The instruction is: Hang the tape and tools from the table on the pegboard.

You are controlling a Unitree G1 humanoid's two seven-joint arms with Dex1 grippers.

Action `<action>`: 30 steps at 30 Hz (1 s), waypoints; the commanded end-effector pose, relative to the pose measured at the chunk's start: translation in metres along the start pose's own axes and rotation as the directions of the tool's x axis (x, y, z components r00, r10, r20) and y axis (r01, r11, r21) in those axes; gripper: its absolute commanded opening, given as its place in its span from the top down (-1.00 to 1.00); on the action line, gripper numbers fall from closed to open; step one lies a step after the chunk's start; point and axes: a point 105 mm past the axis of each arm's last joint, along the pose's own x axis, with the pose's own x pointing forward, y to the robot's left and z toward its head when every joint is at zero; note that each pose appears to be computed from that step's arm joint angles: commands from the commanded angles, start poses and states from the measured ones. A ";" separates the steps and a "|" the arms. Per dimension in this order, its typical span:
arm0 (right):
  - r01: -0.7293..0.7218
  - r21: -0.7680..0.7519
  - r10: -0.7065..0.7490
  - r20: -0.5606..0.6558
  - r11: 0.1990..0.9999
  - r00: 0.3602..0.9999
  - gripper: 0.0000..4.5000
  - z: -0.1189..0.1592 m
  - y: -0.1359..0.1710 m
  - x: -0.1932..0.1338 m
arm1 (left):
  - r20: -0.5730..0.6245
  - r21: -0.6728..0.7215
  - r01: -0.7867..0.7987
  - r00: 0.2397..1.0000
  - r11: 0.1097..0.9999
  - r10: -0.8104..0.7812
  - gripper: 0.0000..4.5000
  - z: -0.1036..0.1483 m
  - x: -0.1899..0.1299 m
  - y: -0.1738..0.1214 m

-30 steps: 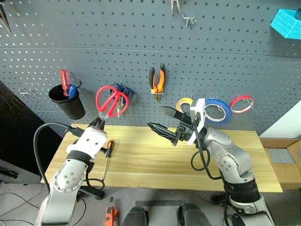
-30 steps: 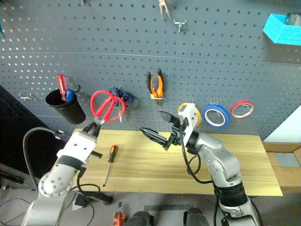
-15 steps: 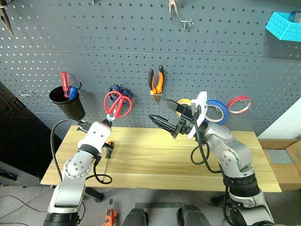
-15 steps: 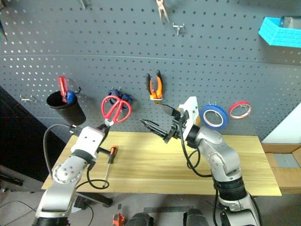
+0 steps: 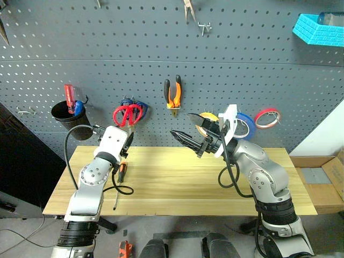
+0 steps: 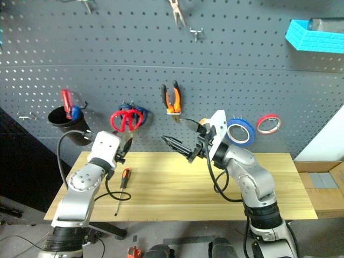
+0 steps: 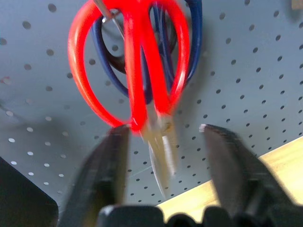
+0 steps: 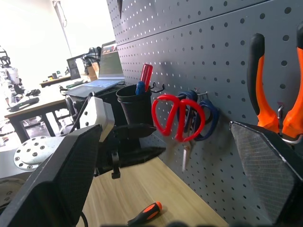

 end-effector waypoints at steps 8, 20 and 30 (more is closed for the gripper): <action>-0.028 -0.156 0.010 -0.119 0.987 0.993 -1.00 -0.024 0.003 0.002 | -0.309 -0.220 -0.123 0.950 0.968 0.051 -0.61 -0.084 -0.060 -0.031; -0.153 -0.199 0.087 -0.309 0.968 0.947 -1.00 -0.078 0.022 0.024 | -0.408 -0.275 -0.212 0.909 0.938 0.086 -0.61 -0.117 -0.060 0.002; -0.167 -0.193 0.090 -0.353 0.967 0.931 -1.00 -0.077 0.019 0.018 | -0.419 -0.384 -0.135 0.907 0.913 -0.042 -0.61 -0.131 -0.037 -0.003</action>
